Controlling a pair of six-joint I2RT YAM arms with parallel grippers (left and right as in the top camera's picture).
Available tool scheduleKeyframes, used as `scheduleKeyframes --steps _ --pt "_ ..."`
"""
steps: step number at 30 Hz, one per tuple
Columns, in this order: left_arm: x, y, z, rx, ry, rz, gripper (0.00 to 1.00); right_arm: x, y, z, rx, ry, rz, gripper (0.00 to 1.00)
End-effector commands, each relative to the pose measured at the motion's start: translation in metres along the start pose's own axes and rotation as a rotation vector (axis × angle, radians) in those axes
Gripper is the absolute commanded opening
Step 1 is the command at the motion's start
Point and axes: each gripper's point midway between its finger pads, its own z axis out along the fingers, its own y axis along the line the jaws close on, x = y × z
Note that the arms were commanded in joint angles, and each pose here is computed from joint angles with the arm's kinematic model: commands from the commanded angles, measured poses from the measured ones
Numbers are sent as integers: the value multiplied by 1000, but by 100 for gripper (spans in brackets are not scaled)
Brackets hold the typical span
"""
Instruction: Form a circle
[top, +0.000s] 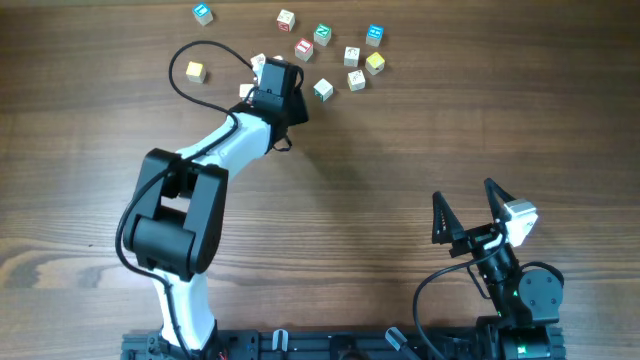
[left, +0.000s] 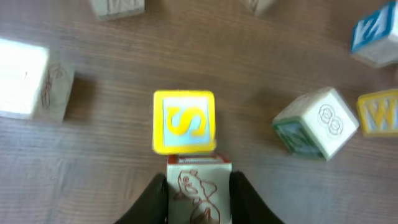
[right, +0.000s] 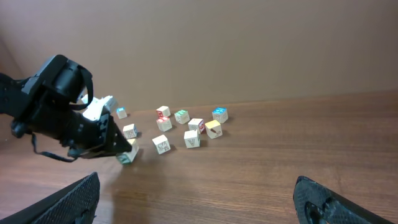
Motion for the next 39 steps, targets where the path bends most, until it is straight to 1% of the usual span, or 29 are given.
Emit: scheduleKeyframes --steps 1,3,5,6,8,11,13,17,26,31,39 --pt "-7 14 6 -86 -62 -1 4 -2 0 0 1 -12 -8 100" --pt "-7 14 6 -87 -61 -1 4 -2 0 0 1 -12 -9 100" --pt "6 13 6 -68 -3 4 4 -2 0 0 1 -12 -9 100" --pt "17 9 4 -39 54 5 4 -2 0 0 1 -12 -9 100" --pt "30 5 0 -7 122 -2 4 -2 0 0 1 -12 -9 100" --pt "33 -6 -17 45 167 -57 4 -2 0 0 1 -12 -9 100" --pt "28 -14 -33 86 173 -59 4 -2 0 0 1 -12 -9 100" --pt "23 -13 -61 79 183 -60 4 -2 0 0 1 -12 -9 100" --pt "36 0 -51 12 215 -53 4 -2 0 0 1 -12 -8 100" --pt "45 -4 -52 7 238 -36 4 -2 0 0 1 -12 -8 100" --pt "48 -9 -53 -66 186 29 4 -2 0 0 1 -12 -9 100"
